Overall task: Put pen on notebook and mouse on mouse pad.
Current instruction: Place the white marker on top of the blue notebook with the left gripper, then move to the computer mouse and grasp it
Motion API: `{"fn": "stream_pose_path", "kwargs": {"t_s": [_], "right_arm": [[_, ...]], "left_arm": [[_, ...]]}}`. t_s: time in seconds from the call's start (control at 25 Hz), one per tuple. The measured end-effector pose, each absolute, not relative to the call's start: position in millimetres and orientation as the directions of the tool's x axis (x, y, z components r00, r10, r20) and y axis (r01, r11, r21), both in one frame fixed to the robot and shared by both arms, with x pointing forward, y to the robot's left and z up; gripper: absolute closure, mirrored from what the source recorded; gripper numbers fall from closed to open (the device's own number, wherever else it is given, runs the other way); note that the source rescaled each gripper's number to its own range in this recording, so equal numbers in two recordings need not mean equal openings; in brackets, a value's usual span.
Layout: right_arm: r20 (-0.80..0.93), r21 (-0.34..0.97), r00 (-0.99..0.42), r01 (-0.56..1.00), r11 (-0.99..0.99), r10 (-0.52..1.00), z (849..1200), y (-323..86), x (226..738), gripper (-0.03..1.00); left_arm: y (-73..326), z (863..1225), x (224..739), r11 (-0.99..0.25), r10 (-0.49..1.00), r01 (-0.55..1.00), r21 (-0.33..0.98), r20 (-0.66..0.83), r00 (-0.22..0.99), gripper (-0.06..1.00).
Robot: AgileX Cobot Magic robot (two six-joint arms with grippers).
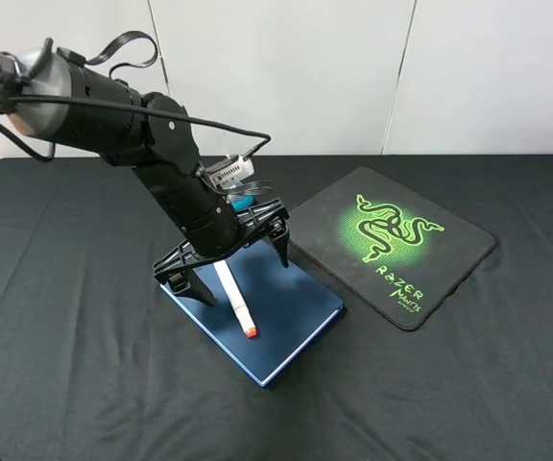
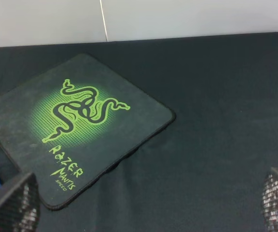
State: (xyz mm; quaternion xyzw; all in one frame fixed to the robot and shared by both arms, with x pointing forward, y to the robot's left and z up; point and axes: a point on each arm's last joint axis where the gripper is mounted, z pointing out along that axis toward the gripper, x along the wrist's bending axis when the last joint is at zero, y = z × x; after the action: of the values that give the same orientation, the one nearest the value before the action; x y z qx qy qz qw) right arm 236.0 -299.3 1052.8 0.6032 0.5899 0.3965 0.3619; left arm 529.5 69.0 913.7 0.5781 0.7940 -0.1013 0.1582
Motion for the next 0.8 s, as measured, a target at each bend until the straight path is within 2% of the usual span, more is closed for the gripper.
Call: {"fn": "stream_pose_path", "kwargs": {"t_s": [0.44, 0.8], "right_arm": [[0.051, 0.904, -0.01, 0.425, -0.042, 0.999, 1052.8, -299.3, 236.0, -0.03], [0.058, 0.904, -0.015, 0.425, -0.046, 0.998, 1052.8, -298.7, 236.0, -0.03]], "left_arm": [[82.0, 952.1, 519.8, 0.198, 0.936, 0.975, 0.096, -0.314, -0.159, -0.05], [109.7, 1012.3, 500.8, 0.067, 0.978, 0.971, 0.228, -0.21, -0.018, -0.05]]}}
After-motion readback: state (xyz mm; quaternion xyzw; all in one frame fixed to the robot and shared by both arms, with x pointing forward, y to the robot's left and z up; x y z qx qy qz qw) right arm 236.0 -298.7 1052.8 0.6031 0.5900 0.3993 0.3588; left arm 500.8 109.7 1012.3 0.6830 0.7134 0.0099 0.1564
